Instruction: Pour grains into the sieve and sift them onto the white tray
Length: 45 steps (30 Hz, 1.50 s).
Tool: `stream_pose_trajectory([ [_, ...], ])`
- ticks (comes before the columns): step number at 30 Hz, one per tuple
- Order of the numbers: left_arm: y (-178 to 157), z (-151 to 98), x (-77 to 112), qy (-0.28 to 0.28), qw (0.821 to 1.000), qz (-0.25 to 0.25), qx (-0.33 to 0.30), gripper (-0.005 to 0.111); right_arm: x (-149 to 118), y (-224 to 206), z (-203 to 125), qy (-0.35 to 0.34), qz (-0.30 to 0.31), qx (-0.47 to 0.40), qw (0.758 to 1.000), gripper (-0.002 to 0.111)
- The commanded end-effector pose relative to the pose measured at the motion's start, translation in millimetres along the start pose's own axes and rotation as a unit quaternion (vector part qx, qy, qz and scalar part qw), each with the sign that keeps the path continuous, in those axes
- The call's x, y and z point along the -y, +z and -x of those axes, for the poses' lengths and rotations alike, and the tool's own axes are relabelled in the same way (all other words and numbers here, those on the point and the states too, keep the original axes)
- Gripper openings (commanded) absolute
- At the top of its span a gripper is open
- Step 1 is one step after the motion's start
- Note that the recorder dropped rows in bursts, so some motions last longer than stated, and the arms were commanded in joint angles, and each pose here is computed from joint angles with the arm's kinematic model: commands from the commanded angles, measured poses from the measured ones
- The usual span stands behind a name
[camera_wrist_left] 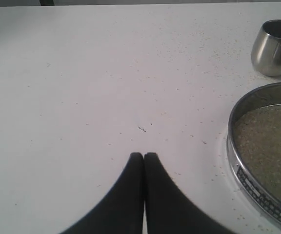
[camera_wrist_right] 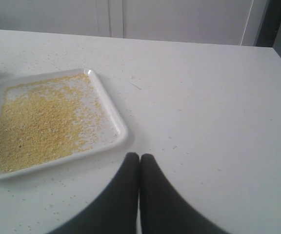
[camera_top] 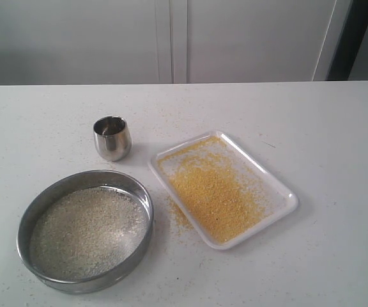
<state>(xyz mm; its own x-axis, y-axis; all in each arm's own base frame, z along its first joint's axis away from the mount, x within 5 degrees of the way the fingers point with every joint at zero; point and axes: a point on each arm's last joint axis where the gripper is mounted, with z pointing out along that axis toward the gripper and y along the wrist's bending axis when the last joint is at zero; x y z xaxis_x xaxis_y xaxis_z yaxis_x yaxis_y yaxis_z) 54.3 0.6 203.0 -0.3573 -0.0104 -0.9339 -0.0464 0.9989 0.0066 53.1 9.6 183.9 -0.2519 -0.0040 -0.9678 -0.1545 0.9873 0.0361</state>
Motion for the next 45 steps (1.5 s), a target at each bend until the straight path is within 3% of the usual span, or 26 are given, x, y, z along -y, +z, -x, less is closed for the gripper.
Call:
stream_pose_trajectory([
  [1, 7, -14, -0.3, -0.01, 1.0, 0.002, 0.008, 0.0, 0, 0, -1, -0.004, -0.001, 0.002, 1.0, 0.0],
  [6, 13, -32, -0.1, -0.016, 1.0, 0.002, 0.007, 0.0, 0, 0, -1, -0.004, -0.001, 0.002, 1.0, 0.0],
  [45, 11, -35, 1.0, -0.016, 1.0, -0.003, 0.005, 0.0, 0, 0, -1, -0.004, -0.001, 0.002, 1.0, 0.0],
])
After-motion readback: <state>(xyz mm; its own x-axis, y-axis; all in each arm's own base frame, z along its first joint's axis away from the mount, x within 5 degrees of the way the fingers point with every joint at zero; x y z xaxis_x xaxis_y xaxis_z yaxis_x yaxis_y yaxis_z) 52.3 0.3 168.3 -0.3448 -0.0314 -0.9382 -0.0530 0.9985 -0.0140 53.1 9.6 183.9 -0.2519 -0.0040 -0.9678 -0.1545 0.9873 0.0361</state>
